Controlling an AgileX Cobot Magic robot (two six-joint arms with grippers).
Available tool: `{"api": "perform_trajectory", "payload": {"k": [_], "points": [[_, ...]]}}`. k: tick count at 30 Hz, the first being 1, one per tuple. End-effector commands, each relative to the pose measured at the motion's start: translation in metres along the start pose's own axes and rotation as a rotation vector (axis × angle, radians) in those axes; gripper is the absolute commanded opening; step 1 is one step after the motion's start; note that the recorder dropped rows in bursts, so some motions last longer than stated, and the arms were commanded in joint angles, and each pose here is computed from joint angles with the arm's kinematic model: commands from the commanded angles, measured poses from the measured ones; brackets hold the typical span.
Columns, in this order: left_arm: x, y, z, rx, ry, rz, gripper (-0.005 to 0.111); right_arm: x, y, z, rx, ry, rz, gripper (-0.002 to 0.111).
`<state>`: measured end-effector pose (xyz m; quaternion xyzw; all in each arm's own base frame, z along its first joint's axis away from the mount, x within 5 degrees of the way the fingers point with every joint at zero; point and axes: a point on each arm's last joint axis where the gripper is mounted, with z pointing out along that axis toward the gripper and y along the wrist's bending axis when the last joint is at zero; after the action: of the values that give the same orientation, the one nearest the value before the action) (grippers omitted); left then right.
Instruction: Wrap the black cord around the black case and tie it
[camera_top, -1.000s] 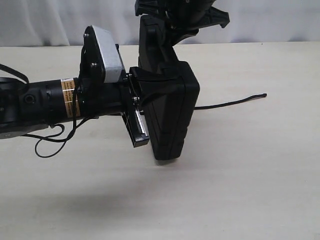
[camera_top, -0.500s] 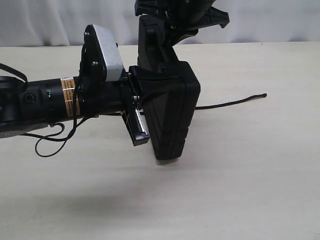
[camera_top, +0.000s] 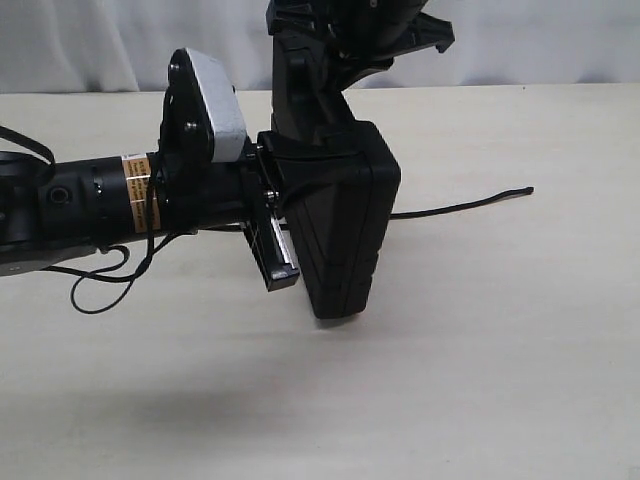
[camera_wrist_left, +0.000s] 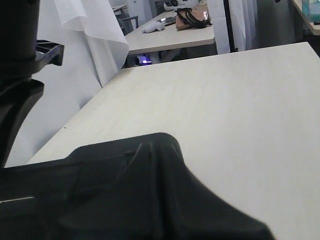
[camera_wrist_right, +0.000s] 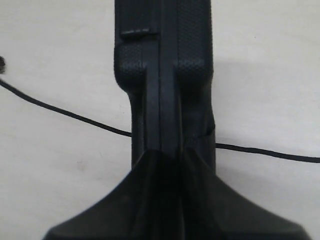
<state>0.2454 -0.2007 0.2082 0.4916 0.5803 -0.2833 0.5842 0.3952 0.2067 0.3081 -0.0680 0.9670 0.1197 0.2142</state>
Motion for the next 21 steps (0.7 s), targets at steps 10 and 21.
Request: {"api": "perform_trajectory", "payload": {"k": [10,21], "points": [[0.0191,-0.0005,-0.0004,-0.004,0.170,0.018,0.000,0.0076,-0.0098,0.0272,0.065,0.082,-0.064,0.047],[0.0192,-0.0005,-0.0004,-0.004,0.172,0.018,0.000,0.0103,-0.0017,0.0271,-0.036,0.106,-0.259,0.047]]}}
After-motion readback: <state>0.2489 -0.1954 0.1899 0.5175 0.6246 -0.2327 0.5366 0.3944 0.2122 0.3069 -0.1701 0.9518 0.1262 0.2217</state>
